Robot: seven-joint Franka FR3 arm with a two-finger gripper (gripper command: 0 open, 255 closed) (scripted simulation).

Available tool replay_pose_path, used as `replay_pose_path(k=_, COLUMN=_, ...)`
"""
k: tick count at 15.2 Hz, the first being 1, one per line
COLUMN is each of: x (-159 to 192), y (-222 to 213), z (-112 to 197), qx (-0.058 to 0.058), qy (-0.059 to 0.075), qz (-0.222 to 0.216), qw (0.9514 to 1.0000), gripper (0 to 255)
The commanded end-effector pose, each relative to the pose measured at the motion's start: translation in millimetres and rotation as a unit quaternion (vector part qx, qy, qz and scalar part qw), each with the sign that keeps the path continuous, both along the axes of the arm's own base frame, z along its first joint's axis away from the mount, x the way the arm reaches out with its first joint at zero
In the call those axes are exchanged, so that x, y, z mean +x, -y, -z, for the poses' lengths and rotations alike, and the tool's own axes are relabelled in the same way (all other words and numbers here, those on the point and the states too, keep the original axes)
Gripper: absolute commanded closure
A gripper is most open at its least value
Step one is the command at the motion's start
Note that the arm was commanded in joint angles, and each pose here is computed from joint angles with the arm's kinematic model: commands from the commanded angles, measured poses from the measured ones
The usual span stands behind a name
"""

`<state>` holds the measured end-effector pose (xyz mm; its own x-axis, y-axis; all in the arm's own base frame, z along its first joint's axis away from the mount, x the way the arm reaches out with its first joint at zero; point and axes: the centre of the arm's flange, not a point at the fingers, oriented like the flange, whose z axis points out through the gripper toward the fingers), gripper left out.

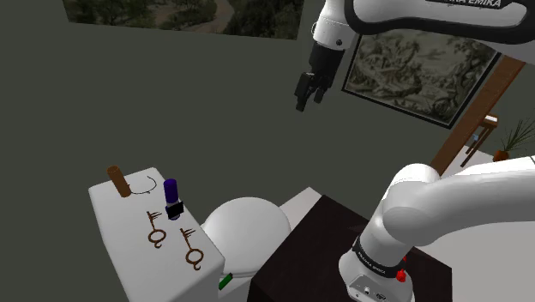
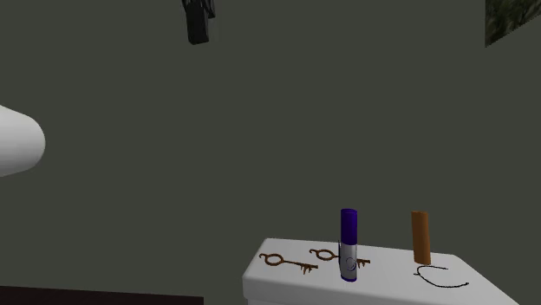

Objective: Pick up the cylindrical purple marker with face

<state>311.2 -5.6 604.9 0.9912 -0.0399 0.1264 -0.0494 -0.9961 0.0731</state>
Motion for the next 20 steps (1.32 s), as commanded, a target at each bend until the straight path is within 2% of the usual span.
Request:
replay_pose_path(k=1, x=0, y=0, z=0, qx=0.000, qy=0.000, qz=0.000, qw=1.0000, gripper=0)
replay_pose_path(k=20, x=134, y=-159, z=133, qx=0.014, qy=0.009, qz=-0.003, qw=0.9999, gripper=0)
